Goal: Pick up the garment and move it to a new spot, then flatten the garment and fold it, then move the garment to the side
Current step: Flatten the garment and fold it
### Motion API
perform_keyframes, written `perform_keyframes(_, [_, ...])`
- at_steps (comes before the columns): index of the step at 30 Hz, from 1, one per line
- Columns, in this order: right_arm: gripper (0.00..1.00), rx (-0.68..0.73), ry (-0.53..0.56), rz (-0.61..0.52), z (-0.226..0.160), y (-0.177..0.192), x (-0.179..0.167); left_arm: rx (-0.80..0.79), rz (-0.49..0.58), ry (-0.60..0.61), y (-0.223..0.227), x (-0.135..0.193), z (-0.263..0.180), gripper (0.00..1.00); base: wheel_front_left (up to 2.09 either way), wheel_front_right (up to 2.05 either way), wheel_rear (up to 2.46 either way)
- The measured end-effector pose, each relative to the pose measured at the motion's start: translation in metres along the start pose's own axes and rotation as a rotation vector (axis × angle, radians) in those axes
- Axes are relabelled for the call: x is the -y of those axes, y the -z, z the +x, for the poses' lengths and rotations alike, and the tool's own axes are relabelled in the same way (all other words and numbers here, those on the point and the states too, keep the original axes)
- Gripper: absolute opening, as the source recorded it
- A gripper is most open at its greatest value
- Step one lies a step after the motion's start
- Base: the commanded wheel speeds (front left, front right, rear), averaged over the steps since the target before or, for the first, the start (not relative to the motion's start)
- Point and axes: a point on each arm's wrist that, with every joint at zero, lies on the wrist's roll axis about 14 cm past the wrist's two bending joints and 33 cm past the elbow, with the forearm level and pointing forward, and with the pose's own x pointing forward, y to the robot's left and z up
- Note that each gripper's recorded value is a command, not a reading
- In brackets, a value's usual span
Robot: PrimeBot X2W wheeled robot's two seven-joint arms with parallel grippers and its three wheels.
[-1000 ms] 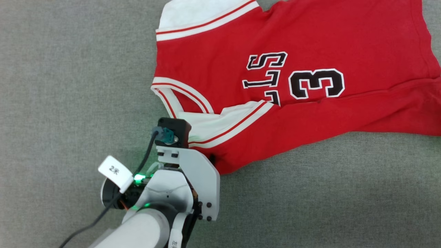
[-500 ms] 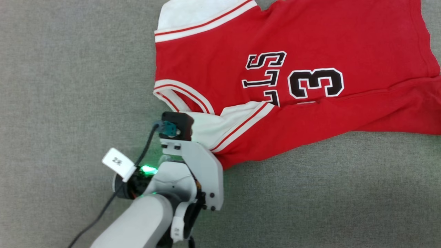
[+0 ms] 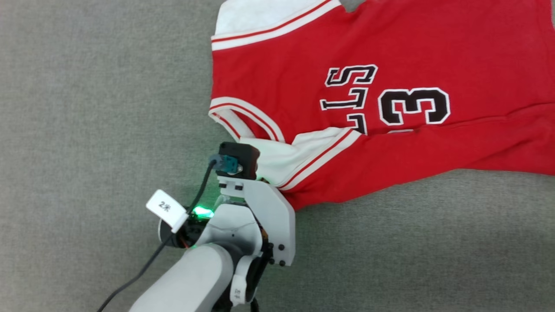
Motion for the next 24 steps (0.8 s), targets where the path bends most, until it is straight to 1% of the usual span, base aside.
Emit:
perform_keyframes(3, [1.0, -0.035, 0.016, 0.002, 0.007, 0.002, 0.007, 0.005, 0.0, 0.003, 0.0, 0.001, 0.001, 0.0, 0.0, 0.0, 0.0])
perform_keyframes(5, [1.0, -0.091, 0.032, -0.011, 0.013, 0.009, 0.013, 0.009, -0.003, 0.004, 0.0, 0.002, 0.003, 0.0, 0.0, 0.0, 0.0])
perform_keyframes(9, [1.0, -0.156, 0.0, 0.012, 0.037, 0.016, 0.005, 0.02, -0.011, 0.004, 0.0, 0.003, 0.006, 0.0, 0.0, 0.0, 0.0])
perform_keyframes(12, [1.0, -0.17, -0.013, 0.022, 0.044, 0.016, 0.001, 0.022, -0.012, 0.006, 0.0, 0.002, 0.008, 0.0, 0.0, 0.0, 0.0])
perform_keyframes(13, [0.94, -0.179, -0.014, 0.015, 0.045, 0.016, 0.002, 0.025, -0.014, 0.005, 0.0, 0.002, 0.008, 0.0, 0.0, 0.0, 0.0])
perform_keyframes(14, [0.48, -0.183, -0.016, 0.01, 0.047, 0.016, 0.002, 0.026, -0.013, 0.005, 0.0, 0.002, 0.008, 0.0, 0.0, 0.0, 0.0])
perform_keyframes(15, [0.18, -0.185, -0.022, 0.007, 0.048, 0.016, 0.0, 0.03, -0.015, 0.004, 0.0, 0.002, 0.008, 0.0, 0.0, 0.0, 0.0])
perform_keyframes(16, [0.0, -0.19, -0.027, 0.007, 0.049, 0.017, -0.001, 0.034, -0.017, 0.005, 0.0, 0.002, 0.008, 0.0, 0.0, 0.0, 0.0])
perform_keyframes(20, [0.0, -0.181, -0.044, 0.002, 0.051, 0.014, -0.007, 0.045, -0.021, 0.003, -0.002, 0.0, 0.006, 0.0, 0.0, 0.0, 0.0])
perform_keyframes(24, [0.0, -0.142, -0.049, 0.029, 0.048, 0.008, -0.011, 0.063, -0.022, -0.005, -0.004, -0.004, 0.0, 0.0, 0.0, 0.0, 0.0])
